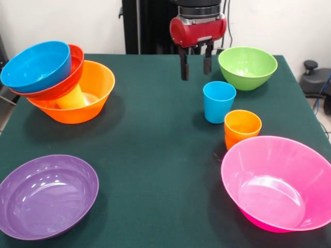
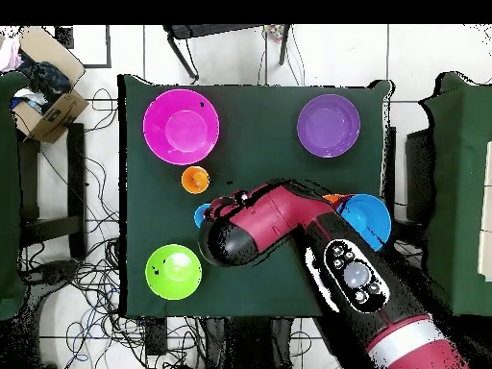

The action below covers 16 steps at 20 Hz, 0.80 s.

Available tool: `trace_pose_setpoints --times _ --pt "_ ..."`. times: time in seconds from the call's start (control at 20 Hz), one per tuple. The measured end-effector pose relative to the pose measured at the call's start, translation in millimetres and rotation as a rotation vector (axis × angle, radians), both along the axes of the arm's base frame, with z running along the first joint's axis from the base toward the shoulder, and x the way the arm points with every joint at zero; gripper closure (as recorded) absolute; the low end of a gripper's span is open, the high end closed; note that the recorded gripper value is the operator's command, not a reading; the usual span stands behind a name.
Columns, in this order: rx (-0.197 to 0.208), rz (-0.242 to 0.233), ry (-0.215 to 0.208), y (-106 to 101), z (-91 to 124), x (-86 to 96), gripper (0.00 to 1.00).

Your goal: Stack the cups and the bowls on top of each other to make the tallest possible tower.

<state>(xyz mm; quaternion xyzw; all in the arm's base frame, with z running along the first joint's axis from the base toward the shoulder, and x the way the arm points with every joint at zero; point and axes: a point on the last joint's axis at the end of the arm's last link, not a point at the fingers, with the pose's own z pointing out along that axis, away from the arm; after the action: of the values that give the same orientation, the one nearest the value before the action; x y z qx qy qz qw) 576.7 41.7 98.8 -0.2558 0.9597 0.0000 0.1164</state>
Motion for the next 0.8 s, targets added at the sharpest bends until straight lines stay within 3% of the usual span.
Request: trace_pose_setpoints --times 0.8 --pt "-0.077 -0.116 0.012 -55 -1 -13.6 0.00"
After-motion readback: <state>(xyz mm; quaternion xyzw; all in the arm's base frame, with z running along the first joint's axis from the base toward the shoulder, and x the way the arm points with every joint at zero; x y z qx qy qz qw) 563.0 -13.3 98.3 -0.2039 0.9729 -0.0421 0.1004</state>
